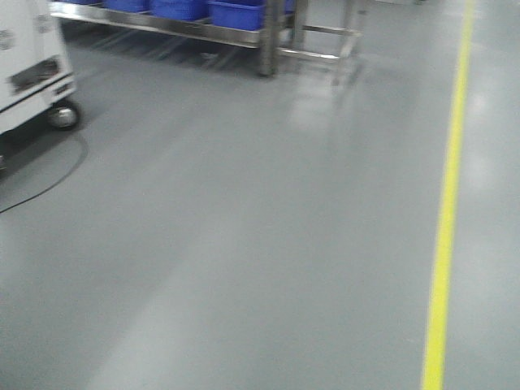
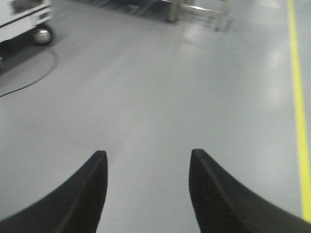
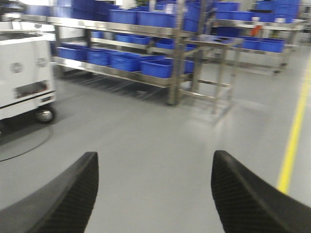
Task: Move and align brake pads A on conveyor
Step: 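Drive the base along the yellow line past the green floor sign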
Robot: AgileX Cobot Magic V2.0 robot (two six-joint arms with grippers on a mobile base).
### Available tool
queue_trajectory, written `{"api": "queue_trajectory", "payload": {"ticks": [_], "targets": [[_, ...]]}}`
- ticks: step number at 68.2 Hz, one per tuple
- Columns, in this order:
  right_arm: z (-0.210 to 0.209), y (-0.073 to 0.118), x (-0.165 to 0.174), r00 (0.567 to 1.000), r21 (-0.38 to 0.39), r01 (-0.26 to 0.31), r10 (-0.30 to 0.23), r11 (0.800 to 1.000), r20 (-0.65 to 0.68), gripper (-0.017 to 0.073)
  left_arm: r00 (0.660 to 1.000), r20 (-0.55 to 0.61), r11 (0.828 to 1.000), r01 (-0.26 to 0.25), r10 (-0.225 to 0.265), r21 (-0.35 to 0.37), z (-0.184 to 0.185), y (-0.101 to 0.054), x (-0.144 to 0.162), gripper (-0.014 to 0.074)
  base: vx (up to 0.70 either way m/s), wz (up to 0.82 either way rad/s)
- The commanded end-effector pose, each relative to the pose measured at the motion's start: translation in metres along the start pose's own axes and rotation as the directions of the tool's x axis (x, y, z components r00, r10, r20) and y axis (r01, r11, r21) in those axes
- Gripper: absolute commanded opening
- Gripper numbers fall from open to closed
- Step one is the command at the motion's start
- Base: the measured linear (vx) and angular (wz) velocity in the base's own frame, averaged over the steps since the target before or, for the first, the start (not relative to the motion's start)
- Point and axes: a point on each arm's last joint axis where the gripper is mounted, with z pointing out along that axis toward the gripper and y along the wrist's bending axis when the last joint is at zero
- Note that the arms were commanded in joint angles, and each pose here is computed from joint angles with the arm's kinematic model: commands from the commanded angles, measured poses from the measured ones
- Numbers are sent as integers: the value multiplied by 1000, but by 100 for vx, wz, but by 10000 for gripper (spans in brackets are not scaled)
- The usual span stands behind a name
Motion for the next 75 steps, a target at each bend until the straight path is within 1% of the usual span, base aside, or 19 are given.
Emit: {"api": "queue_trajectory", "payload": {"ticks": [1,26,38,59,75], "targets": [[0,-1,-14,996,7,4,-5,1000,91,484,996,84,1000,4,-6,19,-3,-2,-13,377,-6,-87],[0,-1,-14,996,7,4,-5,1000,91,484,996,84,1000,4,-6,19,-3,-2,-13,377,-2,-92],[0,-1,-14,996,7,4,-5,1000,91,484,996,84,1000,4,-6,19,-3,-2,-13,377,6,-74],[0,-1,-14,996,7,4,-5,1000,91,484,996,84,1000,4,-6,19,-3,-2,-13,377,17,-45],[0,-1,-14,996,7,4,-5,1000,91,484,996,84,1000,4,-6,19,-3,-2,-13,377,33,-17]]}}
